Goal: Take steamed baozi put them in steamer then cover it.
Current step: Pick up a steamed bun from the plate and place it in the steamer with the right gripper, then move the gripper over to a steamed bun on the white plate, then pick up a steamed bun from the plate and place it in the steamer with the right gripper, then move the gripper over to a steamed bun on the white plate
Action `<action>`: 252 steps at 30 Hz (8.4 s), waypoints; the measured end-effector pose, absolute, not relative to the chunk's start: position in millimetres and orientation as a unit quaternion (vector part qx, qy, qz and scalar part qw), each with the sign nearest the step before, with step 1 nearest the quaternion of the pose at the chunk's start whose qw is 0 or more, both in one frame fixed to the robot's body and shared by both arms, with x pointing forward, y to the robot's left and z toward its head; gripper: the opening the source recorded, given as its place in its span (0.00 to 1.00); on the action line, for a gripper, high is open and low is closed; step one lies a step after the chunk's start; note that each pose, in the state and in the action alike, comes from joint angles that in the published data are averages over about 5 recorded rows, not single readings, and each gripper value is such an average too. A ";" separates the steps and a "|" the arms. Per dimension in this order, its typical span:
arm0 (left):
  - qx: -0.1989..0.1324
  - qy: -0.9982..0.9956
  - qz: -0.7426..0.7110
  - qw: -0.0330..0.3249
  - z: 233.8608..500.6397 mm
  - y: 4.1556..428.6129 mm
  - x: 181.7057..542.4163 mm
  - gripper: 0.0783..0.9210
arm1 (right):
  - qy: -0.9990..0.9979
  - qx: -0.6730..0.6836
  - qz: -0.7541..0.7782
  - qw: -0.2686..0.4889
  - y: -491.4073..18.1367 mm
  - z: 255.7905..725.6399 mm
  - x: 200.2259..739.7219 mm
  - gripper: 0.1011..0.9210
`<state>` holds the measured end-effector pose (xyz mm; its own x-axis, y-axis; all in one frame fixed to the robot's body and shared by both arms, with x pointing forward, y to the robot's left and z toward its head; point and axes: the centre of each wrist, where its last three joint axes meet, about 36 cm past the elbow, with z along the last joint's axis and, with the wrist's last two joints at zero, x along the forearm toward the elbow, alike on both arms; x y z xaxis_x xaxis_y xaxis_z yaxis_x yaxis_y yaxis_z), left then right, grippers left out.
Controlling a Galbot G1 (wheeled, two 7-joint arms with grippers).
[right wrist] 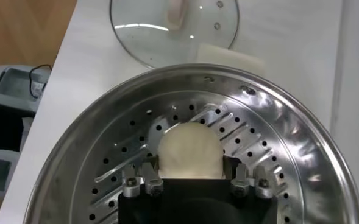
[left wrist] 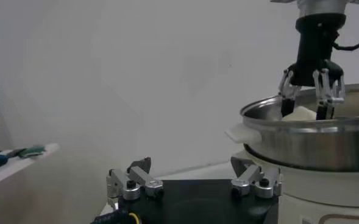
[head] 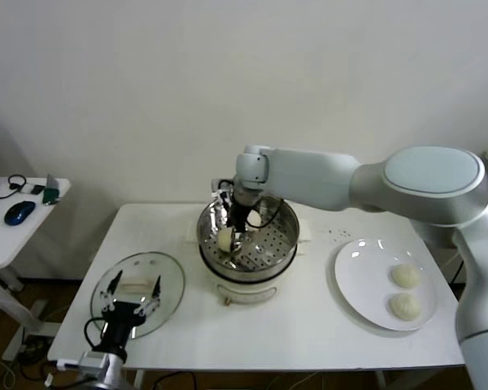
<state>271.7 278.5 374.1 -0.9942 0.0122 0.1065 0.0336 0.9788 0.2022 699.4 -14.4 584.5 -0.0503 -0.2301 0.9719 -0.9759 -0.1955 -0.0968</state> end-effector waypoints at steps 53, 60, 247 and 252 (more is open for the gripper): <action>0.010 -0.994 -0.086 0.065 384.5 273.6 283.0 0.88 | -0.495 0.502 0.527 0.474 -408.6 529.9 583.9 0.88; 0.015 -0.994 -0.086 0.067 384.7 272.5 283.2 0.88 | -0.484 0.495 0.522 0.498 -426.7 494.9 573.7 0.88; 0.021 -0.989 -0.114 0.089 390.4 283.6 280.7 0.88 | -0.536 0.452 0.514 0.493 -506.1 472.5 634.4 0.88; 0.022 -0.989 -0.115 0.088 391.7 283.8 281.6 0.88 | -0.528 0.458 0.510 0.501 -503.8 461.6 637.0 0.88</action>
